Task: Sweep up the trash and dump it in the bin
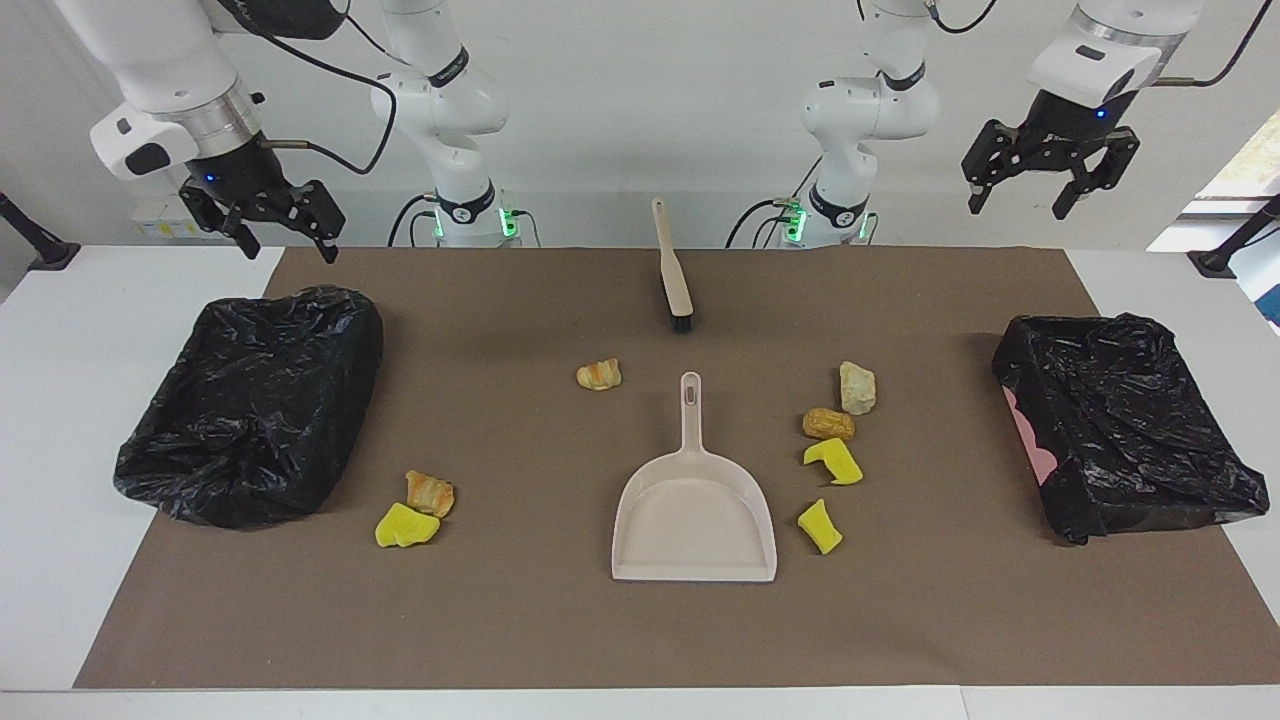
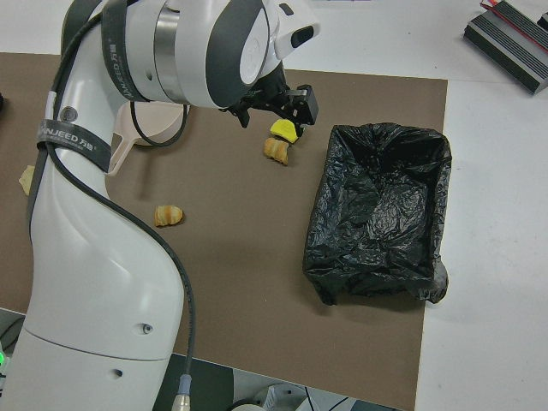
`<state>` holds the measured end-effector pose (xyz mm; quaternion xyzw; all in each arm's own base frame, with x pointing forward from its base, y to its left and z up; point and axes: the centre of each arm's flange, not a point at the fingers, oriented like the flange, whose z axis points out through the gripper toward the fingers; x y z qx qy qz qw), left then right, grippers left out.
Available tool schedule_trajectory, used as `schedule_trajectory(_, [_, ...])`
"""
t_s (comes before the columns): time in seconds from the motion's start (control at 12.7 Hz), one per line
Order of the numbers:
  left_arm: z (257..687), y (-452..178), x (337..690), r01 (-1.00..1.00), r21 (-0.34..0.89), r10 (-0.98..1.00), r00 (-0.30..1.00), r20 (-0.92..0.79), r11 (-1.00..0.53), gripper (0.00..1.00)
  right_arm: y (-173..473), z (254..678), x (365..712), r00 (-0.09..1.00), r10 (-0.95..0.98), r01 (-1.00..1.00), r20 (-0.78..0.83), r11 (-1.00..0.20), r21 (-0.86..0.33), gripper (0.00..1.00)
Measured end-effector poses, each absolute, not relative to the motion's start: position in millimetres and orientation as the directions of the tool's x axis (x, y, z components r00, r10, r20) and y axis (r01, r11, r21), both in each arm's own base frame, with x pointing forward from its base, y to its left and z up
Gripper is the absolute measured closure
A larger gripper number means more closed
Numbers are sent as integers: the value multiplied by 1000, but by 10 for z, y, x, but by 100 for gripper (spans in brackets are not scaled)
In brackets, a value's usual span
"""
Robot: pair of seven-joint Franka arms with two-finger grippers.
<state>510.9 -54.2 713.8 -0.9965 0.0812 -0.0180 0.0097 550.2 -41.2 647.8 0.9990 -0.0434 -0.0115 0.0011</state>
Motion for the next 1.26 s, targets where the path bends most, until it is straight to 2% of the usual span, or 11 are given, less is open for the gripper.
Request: schedule_trajectory(1.26, [7120,-461,5067,-146,-22,-147,989,22,-989,0,-239,6459,5459,996,-81,-82,-44,-996,-17,0])
